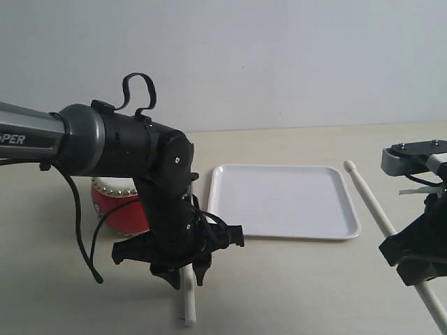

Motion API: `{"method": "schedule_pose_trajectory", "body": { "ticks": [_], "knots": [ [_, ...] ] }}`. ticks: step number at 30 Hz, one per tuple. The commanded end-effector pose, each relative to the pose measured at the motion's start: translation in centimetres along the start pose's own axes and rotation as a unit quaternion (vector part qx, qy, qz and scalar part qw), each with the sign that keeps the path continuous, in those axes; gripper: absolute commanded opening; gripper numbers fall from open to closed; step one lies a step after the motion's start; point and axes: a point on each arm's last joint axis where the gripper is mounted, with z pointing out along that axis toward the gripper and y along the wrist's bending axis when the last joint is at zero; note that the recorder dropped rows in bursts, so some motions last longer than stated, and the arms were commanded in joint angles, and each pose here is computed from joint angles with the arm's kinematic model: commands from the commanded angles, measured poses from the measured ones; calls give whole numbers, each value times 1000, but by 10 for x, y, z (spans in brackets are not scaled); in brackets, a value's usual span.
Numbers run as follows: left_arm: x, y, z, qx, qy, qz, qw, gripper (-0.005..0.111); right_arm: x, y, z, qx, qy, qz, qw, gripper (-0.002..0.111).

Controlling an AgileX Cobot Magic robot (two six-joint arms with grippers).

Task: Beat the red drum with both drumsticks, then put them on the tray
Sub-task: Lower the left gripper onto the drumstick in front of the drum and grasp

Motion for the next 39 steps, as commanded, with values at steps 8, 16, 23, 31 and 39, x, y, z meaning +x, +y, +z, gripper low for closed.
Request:
{"method": "schedule_pose_trajectory", "body": {
  "ticks": [8, 16, 23, 31, 39],
  "knots": [
    [-2, 0, 13, -9, 7, -7, 1000, 34, 0, 2, -1, -6, -6, -10, 1000, 0],
    [-3, 0, 17, -6, 2, -6, 1000, 34, 0, 2, -1, -8, -7, -8, 1000, 0],
    [-5, 2, 18, -10, 5, -8, 1000, 34, 0, 2, -1, -8, -7, -9, 1000, 0],
    [-4, 4, 25, -19, 14, -6, 1000, 29, 0, 2, -1, -8, -7, -9, 1000, 0],
    [-4, 3, 13, -14, 9, 27, 1000, 0, 0, 2, -1, -8, -7, -9, 1000, 0]
  ]
}}
